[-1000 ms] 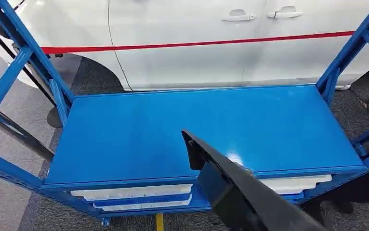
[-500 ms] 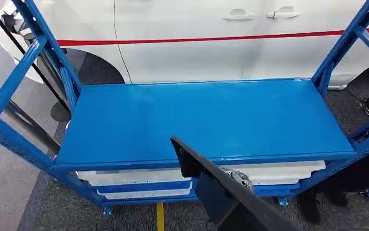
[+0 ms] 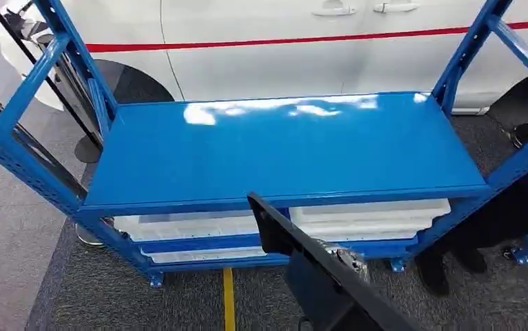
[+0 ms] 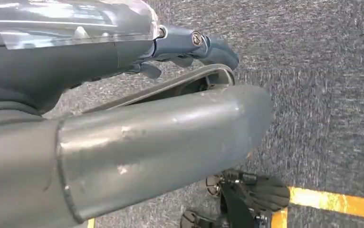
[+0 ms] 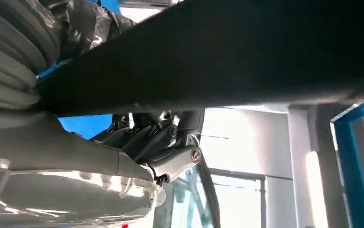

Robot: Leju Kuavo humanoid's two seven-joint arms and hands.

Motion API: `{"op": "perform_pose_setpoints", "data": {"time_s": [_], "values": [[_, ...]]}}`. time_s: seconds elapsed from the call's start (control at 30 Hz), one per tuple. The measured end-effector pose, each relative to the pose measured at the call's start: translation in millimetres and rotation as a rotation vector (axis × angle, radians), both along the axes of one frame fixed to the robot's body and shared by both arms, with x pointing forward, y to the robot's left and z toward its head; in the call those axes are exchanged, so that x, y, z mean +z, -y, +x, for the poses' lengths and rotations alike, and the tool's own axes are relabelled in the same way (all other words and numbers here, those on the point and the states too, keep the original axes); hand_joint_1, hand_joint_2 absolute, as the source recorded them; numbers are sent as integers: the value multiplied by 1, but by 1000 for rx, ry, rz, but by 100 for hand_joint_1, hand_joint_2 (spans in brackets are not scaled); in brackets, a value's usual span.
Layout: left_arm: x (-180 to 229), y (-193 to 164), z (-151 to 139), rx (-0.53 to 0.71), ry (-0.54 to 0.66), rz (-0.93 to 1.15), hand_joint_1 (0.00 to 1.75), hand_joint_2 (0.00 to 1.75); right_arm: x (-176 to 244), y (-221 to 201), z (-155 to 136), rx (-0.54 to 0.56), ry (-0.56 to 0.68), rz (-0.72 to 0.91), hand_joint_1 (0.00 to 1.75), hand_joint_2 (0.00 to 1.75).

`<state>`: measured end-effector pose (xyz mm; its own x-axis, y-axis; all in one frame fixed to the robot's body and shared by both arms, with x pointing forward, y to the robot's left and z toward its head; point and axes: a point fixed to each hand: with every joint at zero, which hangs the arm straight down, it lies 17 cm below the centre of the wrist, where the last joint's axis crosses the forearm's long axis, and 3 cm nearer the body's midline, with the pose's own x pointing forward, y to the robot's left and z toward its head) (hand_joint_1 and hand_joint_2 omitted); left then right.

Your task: Take the parts from the cabinet and place them on the table.

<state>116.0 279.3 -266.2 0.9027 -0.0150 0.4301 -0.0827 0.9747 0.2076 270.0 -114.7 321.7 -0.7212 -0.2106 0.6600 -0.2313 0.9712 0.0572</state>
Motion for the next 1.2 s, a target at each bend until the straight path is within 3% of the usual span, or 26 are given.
{"op": "perform_pose_setpoints", "data": {"time_s": [1.2], "values": [[1, 2, 0, -6, 13, -6, 0, 0, -28, 21, -8, -44, -83, 35, 175, 175]]}}
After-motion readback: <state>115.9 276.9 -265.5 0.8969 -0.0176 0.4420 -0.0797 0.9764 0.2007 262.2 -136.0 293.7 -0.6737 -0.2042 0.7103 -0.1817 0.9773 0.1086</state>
